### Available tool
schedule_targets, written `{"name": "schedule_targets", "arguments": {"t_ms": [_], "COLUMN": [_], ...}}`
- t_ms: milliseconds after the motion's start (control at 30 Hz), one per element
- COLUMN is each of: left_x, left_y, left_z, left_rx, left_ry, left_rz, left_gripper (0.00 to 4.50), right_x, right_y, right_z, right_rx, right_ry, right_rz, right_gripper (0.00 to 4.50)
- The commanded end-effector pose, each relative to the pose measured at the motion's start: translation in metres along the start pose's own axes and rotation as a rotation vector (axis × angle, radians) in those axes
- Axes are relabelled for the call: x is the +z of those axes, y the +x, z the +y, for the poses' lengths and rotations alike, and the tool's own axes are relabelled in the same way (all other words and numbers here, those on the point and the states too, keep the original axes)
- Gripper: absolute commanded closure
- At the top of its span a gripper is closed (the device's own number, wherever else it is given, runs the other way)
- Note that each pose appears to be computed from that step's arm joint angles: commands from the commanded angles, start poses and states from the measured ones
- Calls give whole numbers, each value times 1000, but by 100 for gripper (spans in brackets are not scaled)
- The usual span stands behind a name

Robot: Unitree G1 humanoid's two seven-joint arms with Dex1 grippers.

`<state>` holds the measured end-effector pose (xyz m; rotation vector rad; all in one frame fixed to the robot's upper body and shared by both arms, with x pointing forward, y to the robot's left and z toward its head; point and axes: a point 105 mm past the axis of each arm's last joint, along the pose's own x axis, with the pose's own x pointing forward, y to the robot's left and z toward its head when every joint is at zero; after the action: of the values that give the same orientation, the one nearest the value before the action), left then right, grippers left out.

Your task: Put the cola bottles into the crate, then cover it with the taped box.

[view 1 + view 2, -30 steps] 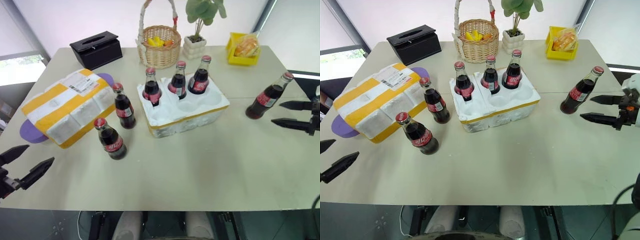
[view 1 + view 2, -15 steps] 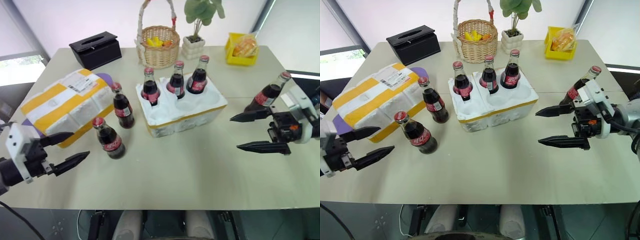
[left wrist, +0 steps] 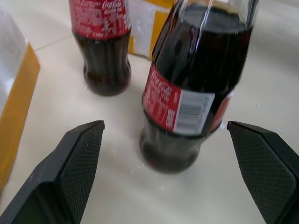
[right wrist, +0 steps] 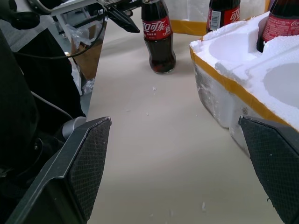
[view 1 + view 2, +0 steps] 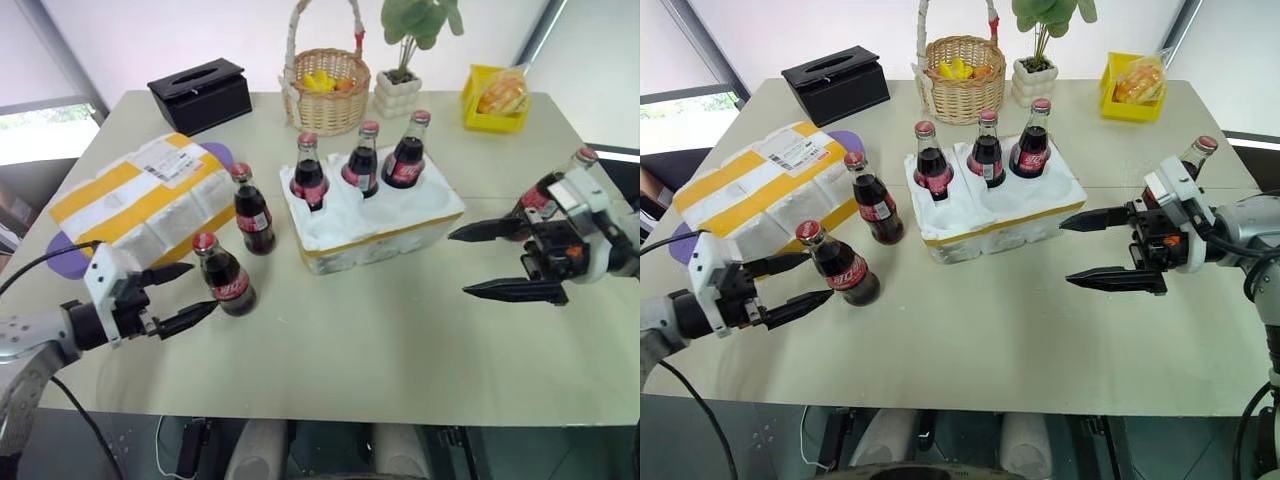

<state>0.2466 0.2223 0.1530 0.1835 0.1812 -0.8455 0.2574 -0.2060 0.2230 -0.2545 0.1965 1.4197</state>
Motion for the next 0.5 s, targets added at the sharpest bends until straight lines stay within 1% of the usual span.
{"name": "schedule_targets", "arguments": {"t_ms": [33,200,500], "left_x": [5,7,4], "left_y": [9,24,41], "left_z": [-1,-2,-1], "left_rx": [-26,-57,-90], "left_ry": [39,46,35], "left_rz": [-21,-37,-51], "left_gripper": [8,8,8], "right_x": [11,11,13], "right_y": [-6,-5,-9], "right_z": [0,0,-2], "right_rx": [-16,-16,-31], "right_ry": [-58,-52,-43], "right_rz": [-4,-11,-31], "right_gripper": [0,0,0]}}
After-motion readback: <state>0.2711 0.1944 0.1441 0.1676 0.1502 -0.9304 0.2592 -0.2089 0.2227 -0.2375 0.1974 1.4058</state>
